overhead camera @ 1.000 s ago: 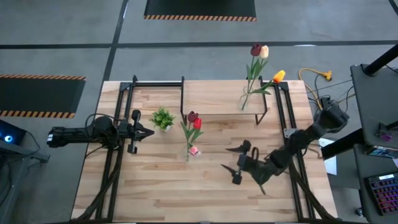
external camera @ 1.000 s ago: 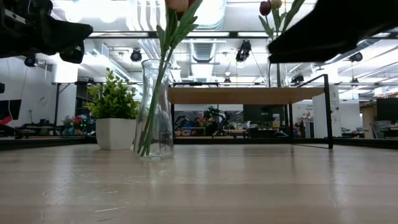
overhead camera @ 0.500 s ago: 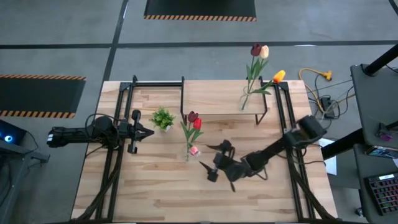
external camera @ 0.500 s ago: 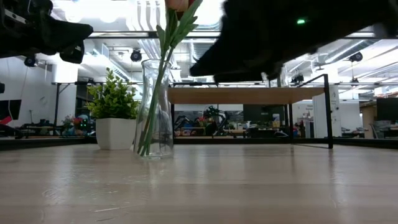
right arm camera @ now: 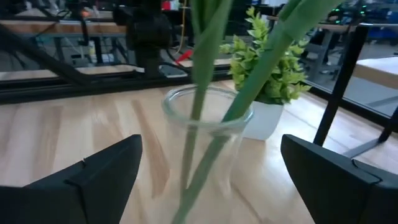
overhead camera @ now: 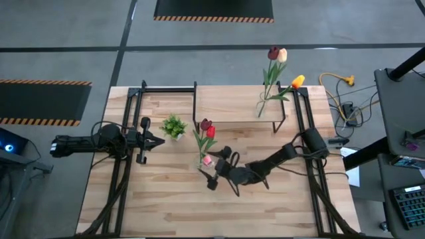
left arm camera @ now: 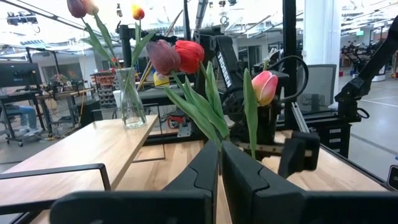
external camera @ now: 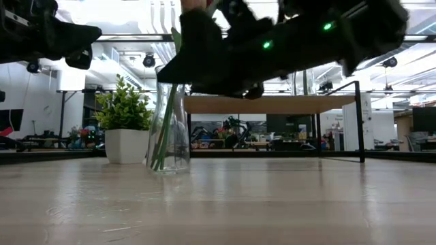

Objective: Pick and place flowers into a vace then onto a shelf
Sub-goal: Put the transparent vase on the shelf

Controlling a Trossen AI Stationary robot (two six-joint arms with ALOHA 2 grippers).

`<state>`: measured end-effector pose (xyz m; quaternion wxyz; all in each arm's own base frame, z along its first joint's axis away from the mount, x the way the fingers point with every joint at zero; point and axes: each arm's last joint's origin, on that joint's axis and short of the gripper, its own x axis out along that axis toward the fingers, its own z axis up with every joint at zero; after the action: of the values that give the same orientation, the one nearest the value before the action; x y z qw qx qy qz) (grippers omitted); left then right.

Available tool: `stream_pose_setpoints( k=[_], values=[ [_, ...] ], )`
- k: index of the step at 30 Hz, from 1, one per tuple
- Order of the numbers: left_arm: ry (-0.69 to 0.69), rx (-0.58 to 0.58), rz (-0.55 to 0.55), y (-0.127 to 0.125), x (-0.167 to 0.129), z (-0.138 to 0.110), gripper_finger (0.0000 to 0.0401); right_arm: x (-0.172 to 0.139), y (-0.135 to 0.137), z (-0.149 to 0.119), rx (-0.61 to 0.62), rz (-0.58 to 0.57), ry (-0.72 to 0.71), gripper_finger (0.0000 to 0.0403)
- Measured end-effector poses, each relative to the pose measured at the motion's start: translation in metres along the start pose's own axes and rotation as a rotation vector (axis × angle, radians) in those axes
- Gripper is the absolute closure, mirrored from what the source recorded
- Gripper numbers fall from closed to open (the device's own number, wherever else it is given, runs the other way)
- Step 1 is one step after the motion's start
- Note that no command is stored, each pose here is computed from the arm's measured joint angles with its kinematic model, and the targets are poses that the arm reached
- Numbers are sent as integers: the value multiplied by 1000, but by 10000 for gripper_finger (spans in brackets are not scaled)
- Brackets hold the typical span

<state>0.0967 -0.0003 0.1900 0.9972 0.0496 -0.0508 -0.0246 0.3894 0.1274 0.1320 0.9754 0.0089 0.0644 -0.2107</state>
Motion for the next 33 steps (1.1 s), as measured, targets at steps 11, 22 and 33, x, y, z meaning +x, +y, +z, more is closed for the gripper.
stream_pose_setpoints(
  k=[11,22,33],
  values=[
    [0,0,0,0,0,0,398,25,-5,-9,9,-40,5,38],
    [0,0,0,0,0,0,398,26,-4,-7,37,-4,6,162],
    [0,0,0,0,0,0,398,27,-7,-4,19,1,7,239]
  ],
)
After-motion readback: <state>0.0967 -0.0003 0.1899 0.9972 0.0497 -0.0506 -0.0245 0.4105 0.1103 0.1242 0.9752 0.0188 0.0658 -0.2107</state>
